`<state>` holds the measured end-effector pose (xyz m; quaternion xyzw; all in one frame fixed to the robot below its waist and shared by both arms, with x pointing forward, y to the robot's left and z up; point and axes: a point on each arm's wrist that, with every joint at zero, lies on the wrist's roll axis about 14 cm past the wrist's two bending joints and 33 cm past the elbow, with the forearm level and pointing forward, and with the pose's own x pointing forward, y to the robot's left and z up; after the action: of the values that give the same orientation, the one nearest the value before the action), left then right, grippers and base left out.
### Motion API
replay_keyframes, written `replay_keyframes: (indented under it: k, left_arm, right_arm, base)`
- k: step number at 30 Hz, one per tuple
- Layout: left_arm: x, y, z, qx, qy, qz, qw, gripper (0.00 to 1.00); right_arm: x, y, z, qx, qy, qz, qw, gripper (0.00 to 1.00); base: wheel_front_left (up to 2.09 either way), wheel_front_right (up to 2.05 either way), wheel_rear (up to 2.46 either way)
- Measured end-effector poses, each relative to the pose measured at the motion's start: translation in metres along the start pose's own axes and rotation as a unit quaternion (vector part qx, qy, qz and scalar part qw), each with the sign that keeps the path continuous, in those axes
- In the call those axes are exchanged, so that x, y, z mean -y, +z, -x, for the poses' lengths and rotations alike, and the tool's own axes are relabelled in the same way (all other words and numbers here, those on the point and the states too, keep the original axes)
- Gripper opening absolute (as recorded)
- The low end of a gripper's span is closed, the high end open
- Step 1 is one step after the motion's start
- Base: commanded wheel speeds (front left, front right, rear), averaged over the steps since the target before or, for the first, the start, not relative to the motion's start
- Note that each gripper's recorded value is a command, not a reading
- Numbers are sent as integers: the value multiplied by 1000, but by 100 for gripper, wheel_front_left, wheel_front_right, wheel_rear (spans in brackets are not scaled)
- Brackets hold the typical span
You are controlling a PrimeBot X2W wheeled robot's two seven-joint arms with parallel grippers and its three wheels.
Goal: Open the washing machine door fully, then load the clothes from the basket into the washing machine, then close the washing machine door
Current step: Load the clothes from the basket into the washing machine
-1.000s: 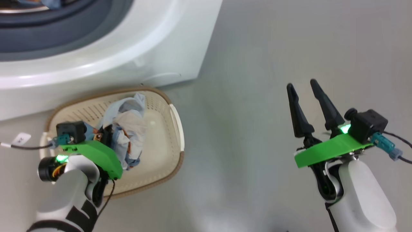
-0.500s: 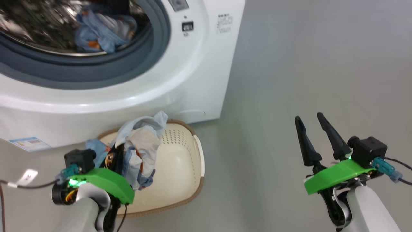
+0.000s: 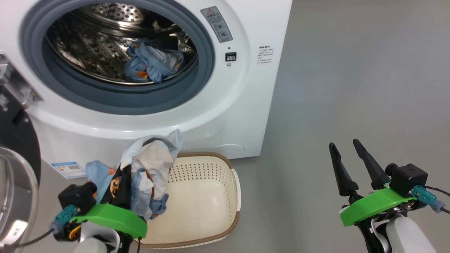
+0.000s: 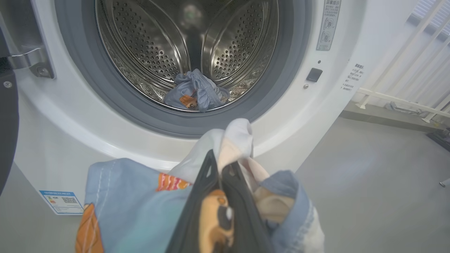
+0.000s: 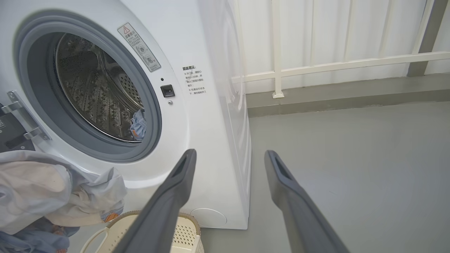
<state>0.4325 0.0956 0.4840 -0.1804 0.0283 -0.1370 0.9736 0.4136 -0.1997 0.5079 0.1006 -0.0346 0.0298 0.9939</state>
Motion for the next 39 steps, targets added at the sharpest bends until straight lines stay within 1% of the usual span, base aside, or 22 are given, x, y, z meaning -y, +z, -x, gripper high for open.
replay_keyframes:
  k: [5,11,19,23,26,32,35,39]
  left_arm:
    - [-2,18,10,31,13,-1,999,0]
    - [0,27,20,48,17,-1,999,0]
    - [-2,35,19,64,29,3,998,0]
    - [-1,37,16,67,24,1,997,0]
    - [2,50,5,85,17,1,996,0]
    - [11,85,-34,127,-5,-13,992,0]
    - [9,92,-56,131,-9,-14,991,0]
    - [8,89,-91,117,-15,-20,993,0]
  right_arm:
    - [-5,5,2,7,6,0,1000,100]
    - [-7,14,4,19,9,-3,1000,100]
    - [-7,14,5,17,10,-2,1000,100]
    - [-5,11,5,14,9,-1,1000,100]
    - [-5,8,4,9,9,-1,1000,100]
    - [-5,-4,3,-7,9,-1,1000,100]
    - [-3,-10,0,-14,6,-2,1000,100]
    - [1,-12,-10,-14,1,-2,1000,100]
  base:
    - [0,0,0]
    - [0,0,0]
    - [0,0,0]
    - [0,0,0]
    - [0,0,0]
    - [0,0,0]
    - [0,0,0]
    - [0,0,0]
